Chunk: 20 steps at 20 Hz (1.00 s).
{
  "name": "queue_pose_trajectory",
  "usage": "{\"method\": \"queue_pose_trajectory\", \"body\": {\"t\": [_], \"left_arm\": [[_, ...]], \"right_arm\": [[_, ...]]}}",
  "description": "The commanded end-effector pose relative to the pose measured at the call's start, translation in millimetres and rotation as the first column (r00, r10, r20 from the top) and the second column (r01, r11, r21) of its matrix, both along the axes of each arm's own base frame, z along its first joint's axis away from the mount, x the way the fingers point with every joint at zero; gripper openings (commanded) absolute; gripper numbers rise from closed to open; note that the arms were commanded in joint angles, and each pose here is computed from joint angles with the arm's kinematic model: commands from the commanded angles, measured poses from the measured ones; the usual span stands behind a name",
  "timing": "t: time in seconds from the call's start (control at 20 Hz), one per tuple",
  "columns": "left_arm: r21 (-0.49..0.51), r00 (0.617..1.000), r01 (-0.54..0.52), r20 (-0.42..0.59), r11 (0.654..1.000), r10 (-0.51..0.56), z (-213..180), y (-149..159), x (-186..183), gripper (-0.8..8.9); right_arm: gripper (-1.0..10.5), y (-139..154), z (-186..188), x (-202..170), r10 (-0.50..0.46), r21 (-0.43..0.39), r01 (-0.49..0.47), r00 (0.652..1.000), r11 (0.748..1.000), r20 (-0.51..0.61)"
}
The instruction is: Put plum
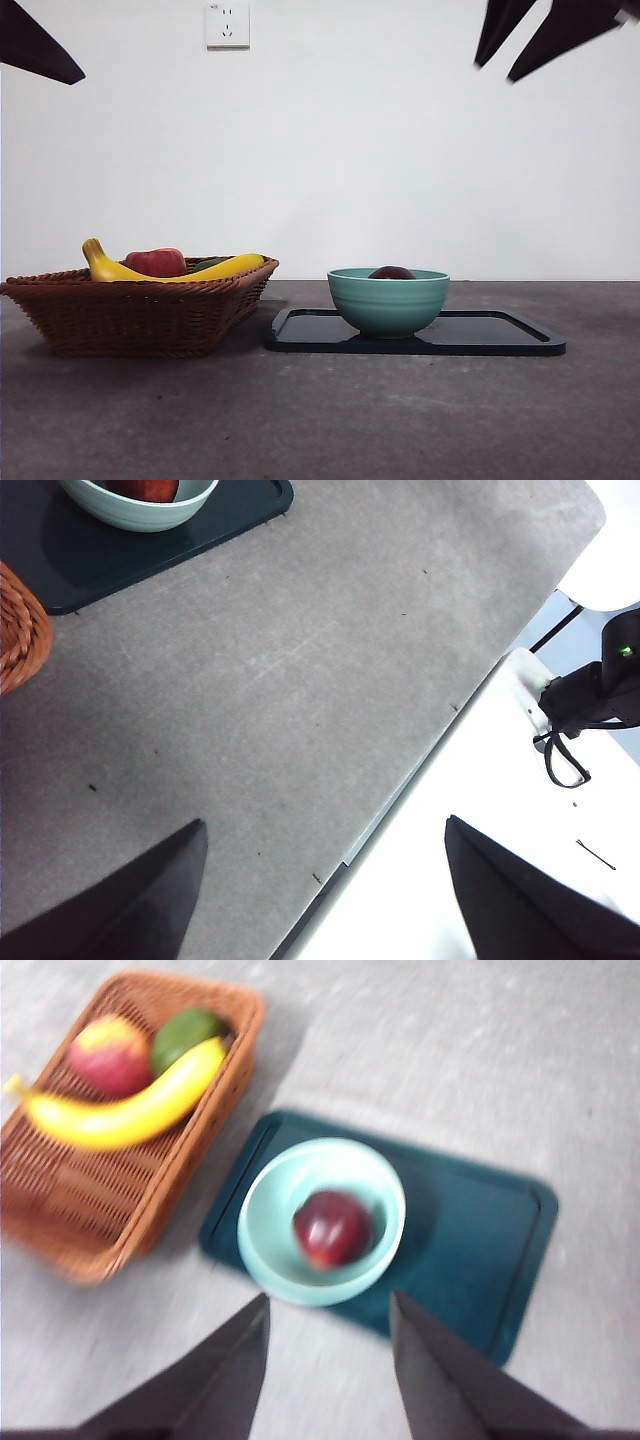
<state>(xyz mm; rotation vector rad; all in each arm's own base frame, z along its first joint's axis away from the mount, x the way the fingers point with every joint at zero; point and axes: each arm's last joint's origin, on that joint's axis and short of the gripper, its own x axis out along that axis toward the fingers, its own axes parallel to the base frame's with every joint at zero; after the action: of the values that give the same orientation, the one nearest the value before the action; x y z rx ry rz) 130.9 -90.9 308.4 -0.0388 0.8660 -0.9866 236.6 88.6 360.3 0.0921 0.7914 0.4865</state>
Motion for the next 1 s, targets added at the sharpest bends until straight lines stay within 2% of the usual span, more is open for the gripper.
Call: {"method": "queue_pose_trajectory", "body": {"t": [0.05,0.25,0.6,1.0], "left_arm": [[-0.01,1.0,0.006,0.009,1.0,-0.006,3.3,-1.5,0.8,3.74],[-0.011,1.0,0.006,0.011,1.0,-0.006,3.4,-1.5,0.9,3.74],[-0.013,1.0,0.006,0.015,1.0,-0.006,3.7,-1.7,1.2,3.74],[-0.02,1.0,0.006,0.027,1.0,-0.005,4.6,-2.1,2.0,3.74]], "right_arm": [[1.9,-0.3,6.1,-17.2,0.034,-0.006,-0.033,0.999,0.999,0.02],[1.9,-4.7,-9.4,-52.8,0.074,-0.003,-0.074,0.997,0.997,0.024],[1.9,-11.5,-61.0,-101.5,0.161,-0.003,-0.161,0.987,0.987,-0.009],[1.9,-13.6,-68.6,-110.4,0.186,0.013,-0.186,0.982,0.982,-0.005]]}}
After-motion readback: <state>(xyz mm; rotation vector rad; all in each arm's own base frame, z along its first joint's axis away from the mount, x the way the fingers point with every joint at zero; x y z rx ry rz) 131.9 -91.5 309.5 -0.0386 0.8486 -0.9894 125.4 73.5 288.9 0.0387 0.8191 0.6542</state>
